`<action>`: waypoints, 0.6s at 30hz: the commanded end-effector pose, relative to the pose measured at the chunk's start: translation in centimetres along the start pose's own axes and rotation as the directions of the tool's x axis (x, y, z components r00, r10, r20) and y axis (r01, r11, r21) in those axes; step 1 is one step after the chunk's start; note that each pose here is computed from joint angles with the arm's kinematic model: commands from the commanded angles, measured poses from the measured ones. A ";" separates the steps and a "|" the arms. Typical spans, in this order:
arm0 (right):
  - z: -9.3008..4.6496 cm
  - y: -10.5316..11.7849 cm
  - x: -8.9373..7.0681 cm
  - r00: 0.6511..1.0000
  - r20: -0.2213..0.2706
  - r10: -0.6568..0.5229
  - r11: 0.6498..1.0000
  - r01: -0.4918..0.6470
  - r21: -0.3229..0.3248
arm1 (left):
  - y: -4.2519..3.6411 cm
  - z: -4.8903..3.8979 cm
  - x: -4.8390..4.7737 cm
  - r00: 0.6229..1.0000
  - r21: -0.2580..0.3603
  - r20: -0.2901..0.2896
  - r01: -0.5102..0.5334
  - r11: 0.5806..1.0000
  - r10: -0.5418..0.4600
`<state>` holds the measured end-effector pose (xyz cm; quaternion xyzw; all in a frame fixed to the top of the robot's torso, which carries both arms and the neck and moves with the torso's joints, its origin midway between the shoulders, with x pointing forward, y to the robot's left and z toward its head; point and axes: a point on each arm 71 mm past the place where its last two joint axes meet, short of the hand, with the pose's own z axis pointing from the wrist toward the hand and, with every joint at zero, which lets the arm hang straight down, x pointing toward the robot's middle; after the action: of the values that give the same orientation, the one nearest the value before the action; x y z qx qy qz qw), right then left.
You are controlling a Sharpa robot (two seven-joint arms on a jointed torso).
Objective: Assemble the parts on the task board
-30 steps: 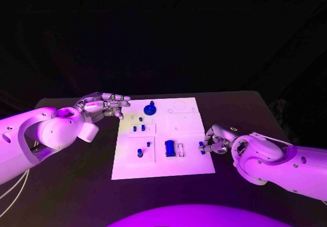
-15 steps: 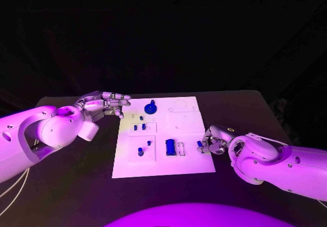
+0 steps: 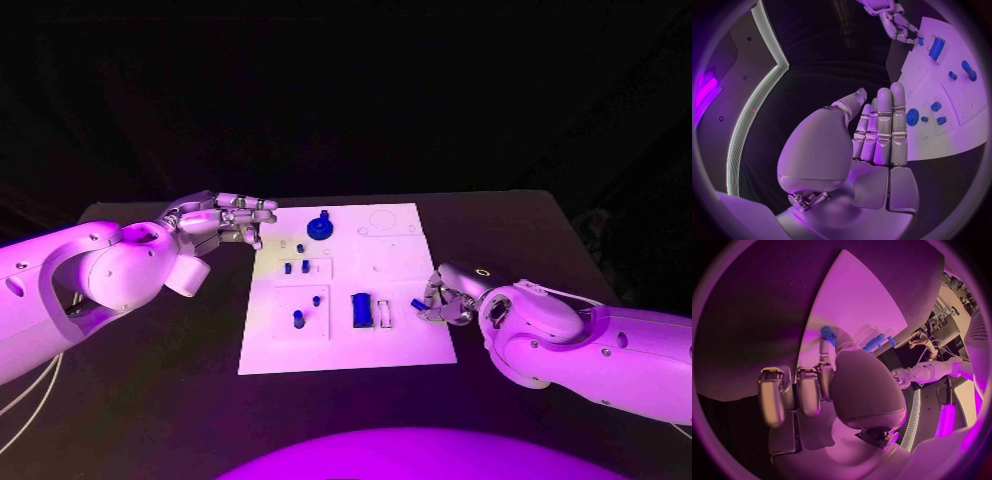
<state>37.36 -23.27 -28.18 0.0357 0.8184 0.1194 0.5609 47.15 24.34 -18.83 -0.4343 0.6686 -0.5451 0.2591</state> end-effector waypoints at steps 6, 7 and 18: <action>-0.2 -0.4 1.2 0.995 -0.071 -0.075 0.996 0.078 0.038 | -0.07 -0.02 0.29 1.000 -0.001 -0.024 -0.005 1.000 0.005; -0.2 -0.4 1.2 0.995 -0.072 -0.070 0.997 0.073 0.040 | -0.07 -0.01 0.30 1.000 -0.001 -0.024 -0.005 1.000 0.005; -0.7 0.9 -0.5 0.998 -0.042 0.041 0.998 -0.039 0.044 | -0.05 0.07 0.40 1.000 -0.004 -0.026 -0.005 1.000 0.005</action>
<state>36.90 -22.60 -27.21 0.0424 0.8239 0.1184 0.5526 47.10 24.25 -18.87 -0.4330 0.6718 -0.5433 0.2568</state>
